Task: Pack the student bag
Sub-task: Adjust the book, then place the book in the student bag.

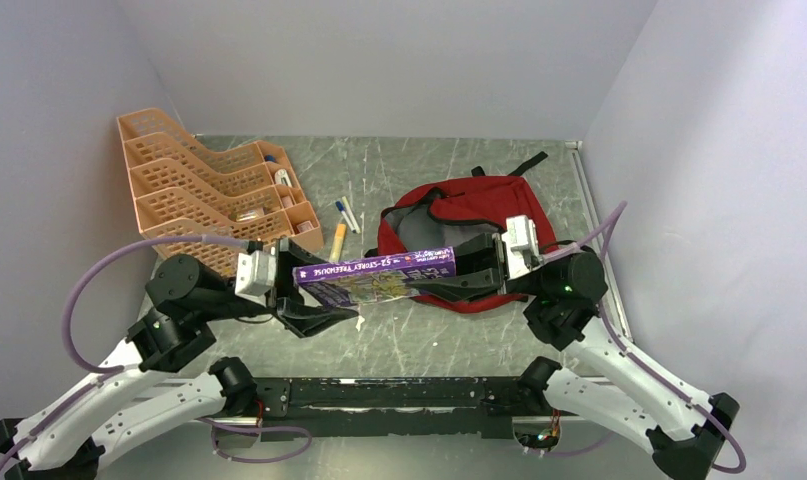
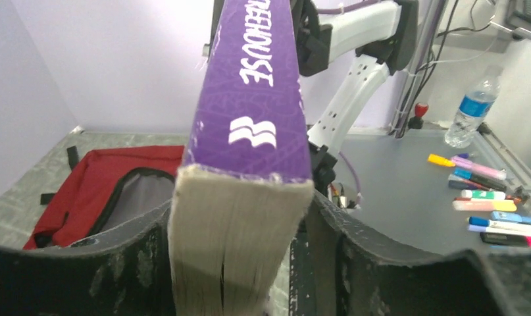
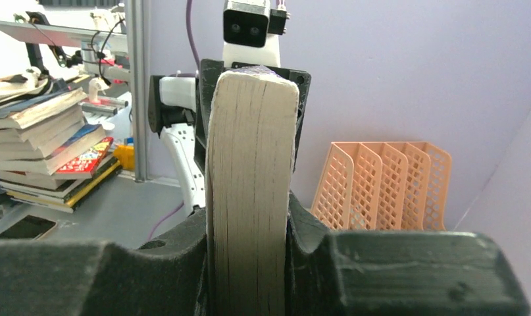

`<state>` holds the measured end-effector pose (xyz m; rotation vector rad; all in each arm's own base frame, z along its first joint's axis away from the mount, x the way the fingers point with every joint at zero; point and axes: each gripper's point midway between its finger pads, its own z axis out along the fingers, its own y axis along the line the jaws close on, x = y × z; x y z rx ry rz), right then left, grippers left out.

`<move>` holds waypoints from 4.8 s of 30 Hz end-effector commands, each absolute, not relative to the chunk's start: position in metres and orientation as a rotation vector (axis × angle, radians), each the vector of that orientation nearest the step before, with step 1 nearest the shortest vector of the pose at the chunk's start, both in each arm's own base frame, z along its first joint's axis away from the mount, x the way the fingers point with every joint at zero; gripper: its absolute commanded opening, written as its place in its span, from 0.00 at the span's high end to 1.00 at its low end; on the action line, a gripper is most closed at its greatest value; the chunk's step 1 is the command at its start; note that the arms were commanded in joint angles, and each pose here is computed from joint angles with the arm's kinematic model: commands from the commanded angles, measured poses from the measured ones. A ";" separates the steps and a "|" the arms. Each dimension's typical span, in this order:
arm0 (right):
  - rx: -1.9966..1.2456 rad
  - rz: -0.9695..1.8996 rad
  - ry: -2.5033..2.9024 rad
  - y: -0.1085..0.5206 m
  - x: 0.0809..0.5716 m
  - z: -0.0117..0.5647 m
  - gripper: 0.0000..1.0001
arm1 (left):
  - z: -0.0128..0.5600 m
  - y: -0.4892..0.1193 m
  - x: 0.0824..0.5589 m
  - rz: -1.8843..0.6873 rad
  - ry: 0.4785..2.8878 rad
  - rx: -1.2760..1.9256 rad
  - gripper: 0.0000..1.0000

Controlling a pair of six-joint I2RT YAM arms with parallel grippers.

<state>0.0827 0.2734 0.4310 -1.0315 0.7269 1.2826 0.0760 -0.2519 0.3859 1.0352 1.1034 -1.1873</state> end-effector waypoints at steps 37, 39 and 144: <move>-0.632 0.905 0.982 0.225 0.154 0.415 0.34 | 0.374 -0.269 0.128 -1.211 1.377 0.705 0.95; -0.544 0.863 1.002 0.211 0.162 0.413 0.34 | 0.360 -0.265 0.140 -1.152 1.445 0.663 0.95; -0.296 0.035 2.080 0.176 0.325 0.194 1.00 | 0.268 -0.309 0.234 -1.283 1.851 -0.231 0.95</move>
